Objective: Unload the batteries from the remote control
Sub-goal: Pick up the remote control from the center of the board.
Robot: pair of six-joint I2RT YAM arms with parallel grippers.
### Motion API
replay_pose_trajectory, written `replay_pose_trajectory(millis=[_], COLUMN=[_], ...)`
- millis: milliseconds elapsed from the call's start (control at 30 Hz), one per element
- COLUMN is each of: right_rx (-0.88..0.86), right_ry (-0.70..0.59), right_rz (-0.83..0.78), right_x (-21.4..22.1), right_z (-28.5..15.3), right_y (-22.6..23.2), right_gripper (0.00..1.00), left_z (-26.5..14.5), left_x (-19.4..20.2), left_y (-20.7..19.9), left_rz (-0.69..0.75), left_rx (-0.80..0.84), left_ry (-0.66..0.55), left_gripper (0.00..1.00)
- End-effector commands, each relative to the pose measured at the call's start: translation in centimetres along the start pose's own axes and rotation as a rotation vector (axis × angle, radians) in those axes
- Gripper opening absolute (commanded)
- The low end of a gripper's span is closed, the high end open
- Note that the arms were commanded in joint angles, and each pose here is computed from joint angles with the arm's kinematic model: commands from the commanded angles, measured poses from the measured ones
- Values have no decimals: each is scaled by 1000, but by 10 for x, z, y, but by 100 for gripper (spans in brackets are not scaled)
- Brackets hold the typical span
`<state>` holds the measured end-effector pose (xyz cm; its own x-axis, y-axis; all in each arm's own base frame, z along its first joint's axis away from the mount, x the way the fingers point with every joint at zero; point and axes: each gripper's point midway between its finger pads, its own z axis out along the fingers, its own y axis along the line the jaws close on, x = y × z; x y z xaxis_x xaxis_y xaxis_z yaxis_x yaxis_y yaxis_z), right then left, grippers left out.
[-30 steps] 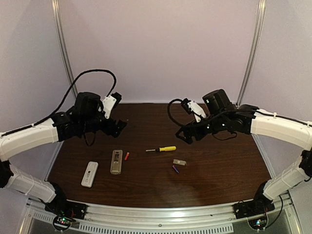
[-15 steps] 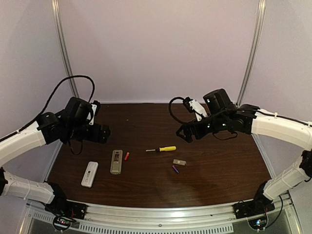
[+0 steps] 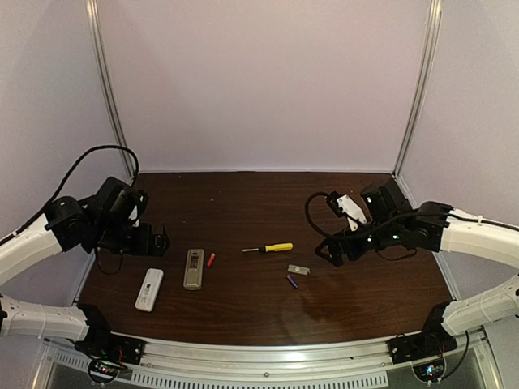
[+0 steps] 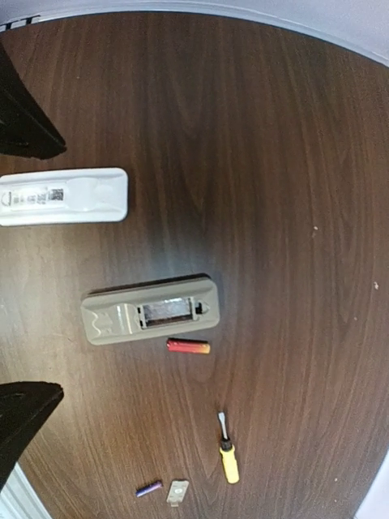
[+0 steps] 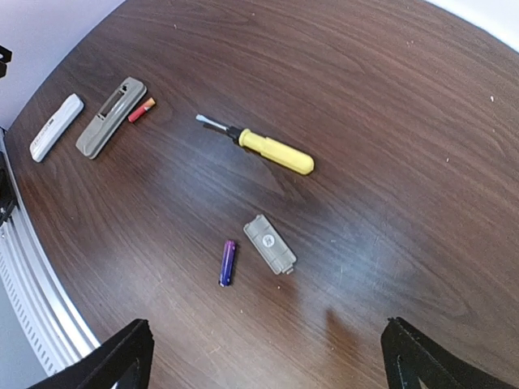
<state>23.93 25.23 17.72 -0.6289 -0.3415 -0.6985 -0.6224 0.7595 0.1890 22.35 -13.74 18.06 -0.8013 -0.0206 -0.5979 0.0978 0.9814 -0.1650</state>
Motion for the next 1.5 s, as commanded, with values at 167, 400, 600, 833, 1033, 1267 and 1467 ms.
replay_pose_trajectory(millis=[167, 400, 600, 833, 1033, 1267, 1467], right_rx=[-10, -29, -49, -86, -102, -104, -111], right_ry=[-33, -20, 7, 8, -9, -41, -74], right_rz=[32, 24, -27, -31, -31, -22, 10], right_x=[33, 32, 21, 7, -2, -6, -6], right_z=[15, 22, 25, 23, 12, -7, -24], right_y=[-8, -5, 2, 11, 16, 17, 18], right_gripper=[100, 100, 100, 100, 100, 100, 100], left_z=[2, 2, 2, 12, 38, 67, 85], left_x=[46, 80, 105, 128, 132, 136, 136], left_y=[31, 39, 53, 56, 44, 36, 41], left_rz=[-86, -157, -238, -276, -275, -224, -161], left_rx=[-144, -154, -209, -229, -172, -202, -233], left_ry=[187, 282, 343, 416, 408, 464, 496], left_gripper=[97, 97, 97, 97, 97, 98, 97])
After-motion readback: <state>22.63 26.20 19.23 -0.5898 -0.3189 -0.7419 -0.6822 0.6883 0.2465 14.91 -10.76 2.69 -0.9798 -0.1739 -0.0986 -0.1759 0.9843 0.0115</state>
